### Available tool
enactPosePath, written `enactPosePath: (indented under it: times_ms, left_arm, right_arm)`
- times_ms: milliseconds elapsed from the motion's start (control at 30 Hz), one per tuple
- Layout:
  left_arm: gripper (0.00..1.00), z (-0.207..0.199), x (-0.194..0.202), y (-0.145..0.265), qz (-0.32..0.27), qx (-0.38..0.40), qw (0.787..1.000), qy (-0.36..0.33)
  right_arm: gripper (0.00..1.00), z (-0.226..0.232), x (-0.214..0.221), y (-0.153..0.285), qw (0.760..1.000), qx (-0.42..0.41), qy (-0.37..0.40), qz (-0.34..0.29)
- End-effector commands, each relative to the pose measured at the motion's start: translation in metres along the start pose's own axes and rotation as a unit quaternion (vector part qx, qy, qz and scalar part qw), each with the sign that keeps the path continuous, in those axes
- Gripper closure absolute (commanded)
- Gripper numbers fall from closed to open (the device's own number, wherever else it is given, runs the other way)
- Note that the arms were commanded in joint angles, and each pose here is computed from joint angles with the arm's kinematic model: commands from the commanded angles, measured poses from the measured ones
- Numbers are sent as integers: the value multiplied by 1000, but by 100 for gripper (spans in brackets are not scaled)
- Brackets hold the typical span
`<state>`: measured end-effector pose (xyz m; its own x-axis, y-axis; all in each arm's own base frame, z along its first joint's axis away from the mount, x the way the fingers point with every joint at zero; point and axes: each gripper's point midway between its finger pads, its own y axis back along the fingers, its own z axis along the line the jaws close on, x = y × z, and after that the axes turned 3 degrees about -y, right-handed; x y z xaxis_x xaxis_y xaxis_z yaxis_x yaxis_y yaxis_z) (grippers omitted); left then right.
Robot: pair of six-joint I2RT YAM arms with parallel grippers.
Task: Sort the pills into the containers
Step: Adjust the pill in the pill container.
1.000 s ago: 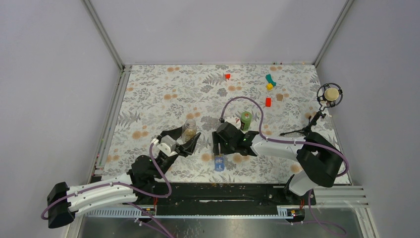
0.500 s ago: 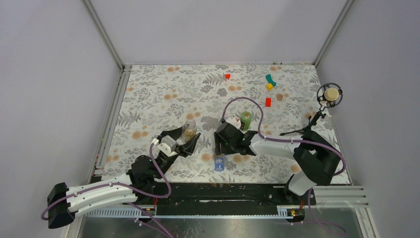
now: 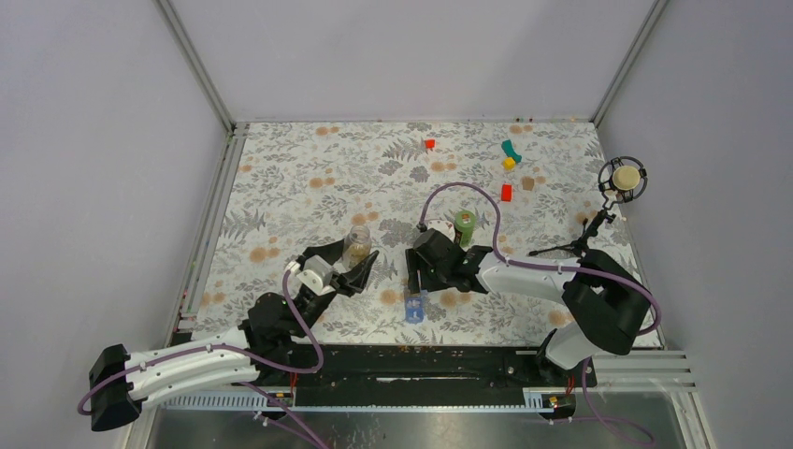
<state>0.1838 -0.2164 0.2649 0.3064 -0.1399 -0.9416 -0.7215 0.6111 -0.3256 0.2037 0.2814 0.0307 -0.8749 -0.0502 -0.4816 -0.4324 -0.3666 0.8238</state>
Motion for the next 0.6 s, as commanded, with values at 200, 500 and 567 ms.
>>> enactPosePath:
  times_ms: [200, 500, 567]
  left_arm:
    - [100, 3, -11, -2, -20, -8, 1000, 8]
    - [100, 4, -10, -1, -19, -9, 1000, 7]
    - [100, 4, -10, -1, -19, -8, 1000, 7]
  right_arm:
    - [27, 8, -7, 0, 1000, -18, 0, 0]
    - [22, 12, -3, -3, 1000, -30, -2, 11]
    - [22, 13, -2, -5, 999, -31, 1, 15]
